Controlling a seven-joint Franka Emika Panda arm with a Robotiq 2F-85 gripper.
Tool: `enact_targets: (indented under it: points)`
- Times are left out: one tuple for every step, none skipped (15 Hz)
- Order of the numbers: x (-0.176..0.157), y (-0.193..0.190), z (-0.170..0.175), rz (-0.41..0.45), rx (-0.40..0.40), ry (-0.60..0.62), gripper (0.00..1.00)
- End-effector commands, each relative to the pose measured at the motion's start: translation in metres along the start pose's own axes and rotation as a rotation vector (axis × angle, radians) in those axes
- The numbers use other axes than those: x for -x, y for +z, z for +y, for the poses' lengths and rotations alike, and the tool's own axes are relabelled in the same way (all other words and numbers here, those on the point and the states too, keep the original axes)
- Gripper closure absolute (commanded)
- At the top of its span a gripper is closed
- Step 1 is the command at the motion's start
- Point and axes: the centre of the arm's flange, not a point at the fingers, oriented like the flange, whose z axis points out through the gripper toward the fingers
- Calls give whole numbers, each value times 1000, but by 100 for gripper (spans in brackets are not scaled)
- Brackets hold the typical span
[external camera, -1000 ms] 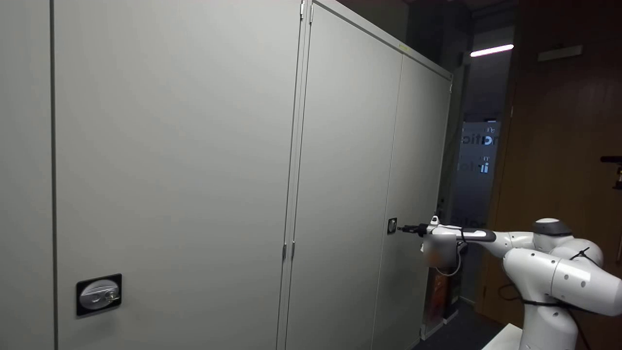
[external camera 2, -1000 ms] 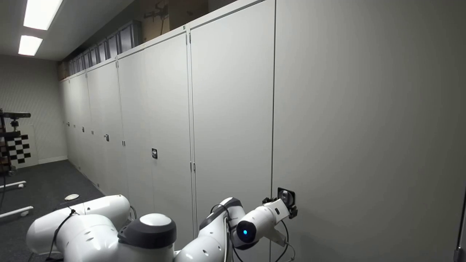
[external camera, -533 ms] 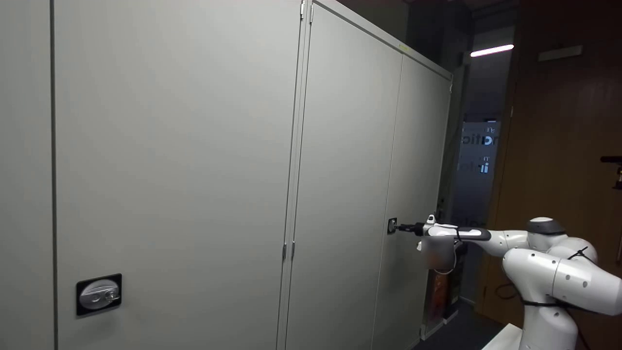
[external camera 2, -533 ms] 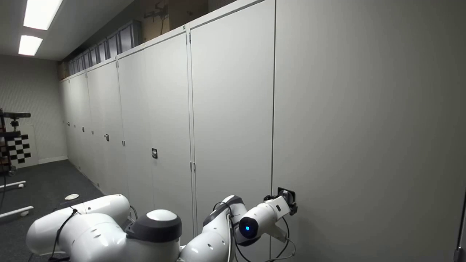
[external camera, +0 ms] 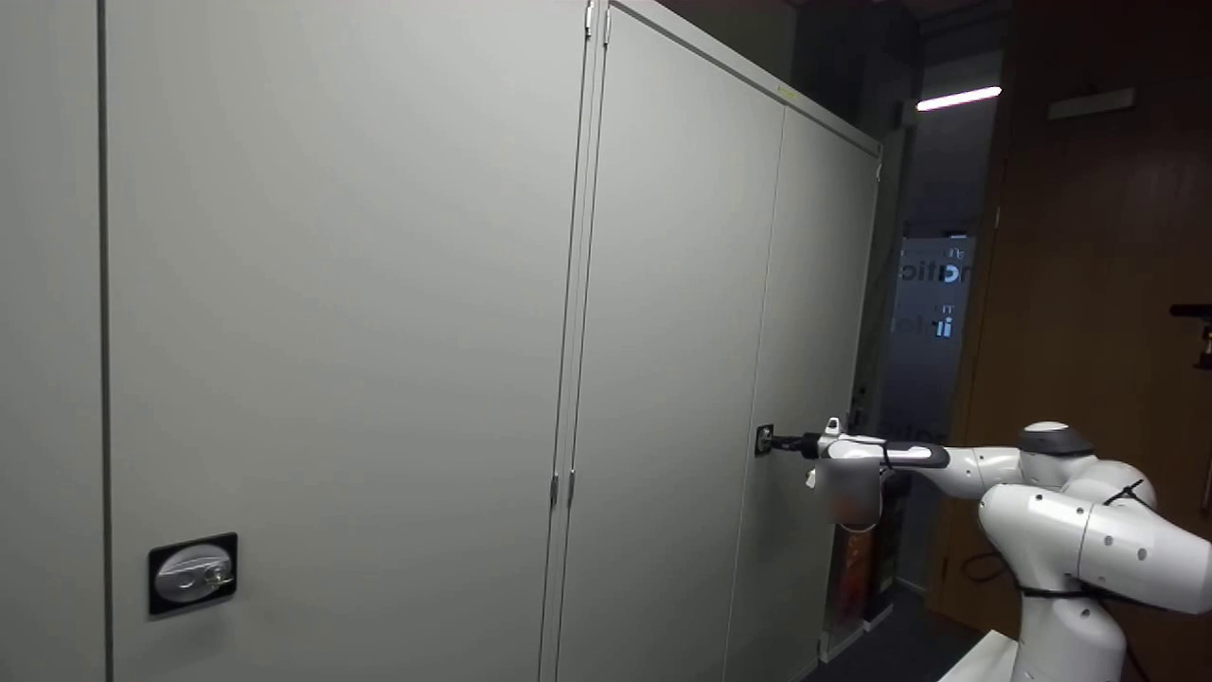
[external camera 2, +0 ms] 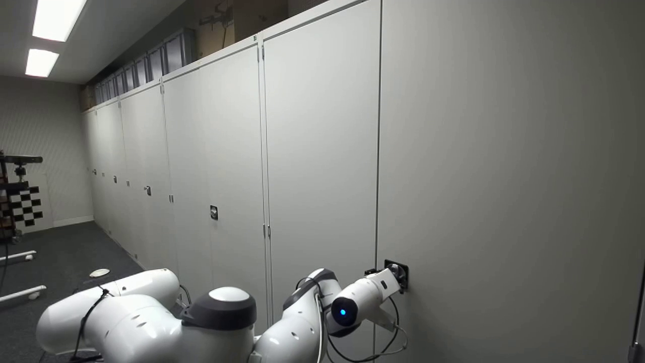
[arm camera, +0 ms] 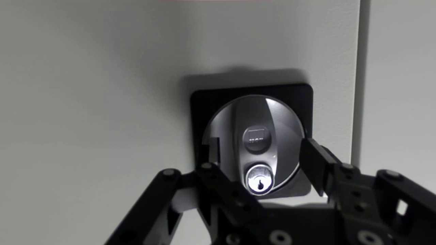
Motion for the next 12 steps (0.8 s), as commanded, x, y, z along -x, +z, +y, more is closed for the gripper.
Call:
enact_targets:
  points:
    - [-3, 1, -54, 4, 26, -20, 30]
    - [-3, 2, -54, 3, 26, -19, 31]
    - [-2, 2, -54, 2, 25, -20, 34]
    - [-2, 2, -54, 3, 25, -23, 35]
    - [-2, 2, -54, 3, 26, -24, 41]
    - [-2, 3, -53, 3, 28, -24, 44]
    - [-2, 3, -52, 3, 31, -24, 47]
    - [-2, 2, -51, 3, 33, -24, 57]
    - [-1, 2, -50, 2, 35, -24, 59]
    - [-2, 3, -48, 1, 40, -25, 60]
    - [-2, 3, -47, 2, 43, -25, 77]
    - [-3, 3, -46, 2, 45, -26, 87]
